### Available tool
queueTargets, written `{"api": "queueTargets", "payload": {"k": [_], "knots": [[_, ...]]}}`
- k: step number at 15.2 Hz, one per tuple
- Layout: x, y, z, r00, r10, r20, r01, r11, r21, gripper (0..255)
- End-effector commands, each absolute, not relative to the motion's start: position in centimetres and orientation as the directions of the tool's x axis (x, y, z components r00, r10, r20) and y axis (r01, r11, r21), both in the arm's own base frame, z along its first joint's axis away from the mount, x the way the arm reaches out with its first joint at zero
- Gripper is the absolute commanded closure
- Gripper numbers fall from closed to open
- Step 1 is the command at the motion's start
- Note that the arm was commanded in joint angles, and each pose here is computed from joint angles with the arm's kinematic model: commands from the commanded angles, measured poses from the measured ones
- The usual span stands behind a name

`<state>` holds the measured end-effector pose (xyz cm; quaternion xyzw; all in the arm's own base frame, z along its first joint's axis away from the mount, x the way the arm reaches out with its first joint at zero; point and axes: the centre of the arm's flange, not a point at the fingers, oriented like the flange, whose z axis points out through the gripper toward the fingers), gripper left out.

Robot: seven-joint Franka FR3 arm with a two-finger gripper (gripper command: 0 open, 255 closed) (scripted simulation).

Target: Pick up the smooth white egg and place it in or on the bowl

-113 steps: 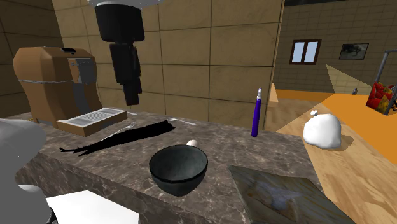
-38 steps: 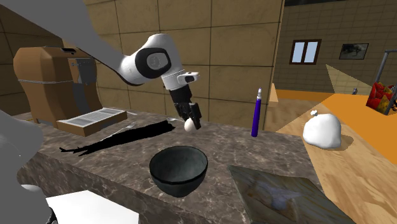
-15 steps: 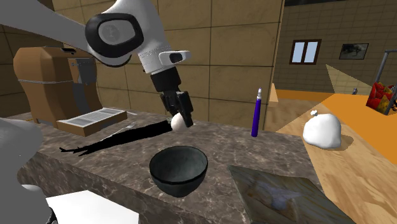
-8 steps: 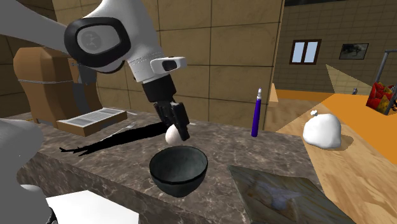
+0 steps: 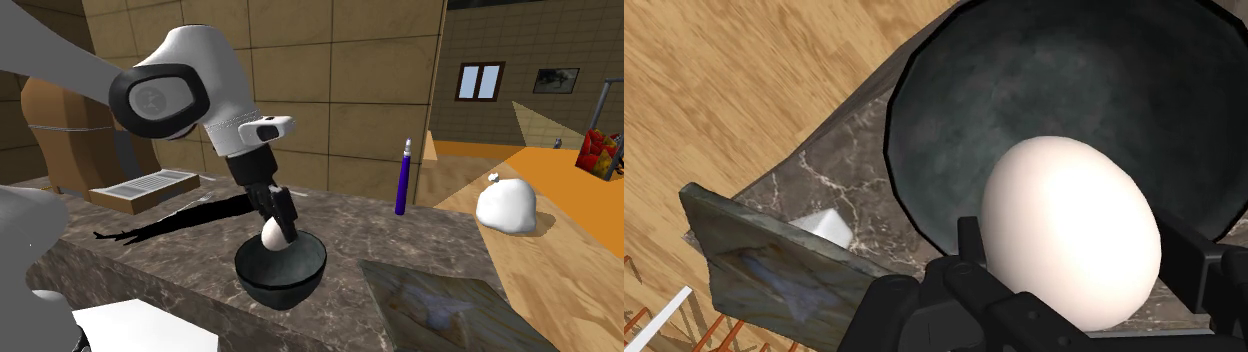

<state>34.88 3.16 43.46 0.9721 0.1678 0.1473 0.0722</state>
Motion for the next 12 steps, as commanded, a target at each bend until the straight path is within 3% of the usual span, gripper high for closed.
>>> {"api": "queueTargets", "payload": {"k": [1, 9, 10, 12], "knots": [[34.91, 3.2, 42.42, 0.9, 0.348, 0.263, 0.305, -0.933, 0.19, 255], [34.91, 3.2, 42.05, 0.9, 0.348, 0.263, 0.305, -0.933, 0.19, 255], [34.91, 3.2, 42.05, 0.9, 0.348, 0.263, 0.305, -0.933, 0.19, 0], [34.91, 3.2, 42.05, 0.9, 0.348, 0.263, 0.305, -0.933, 0.19, 0]]}}
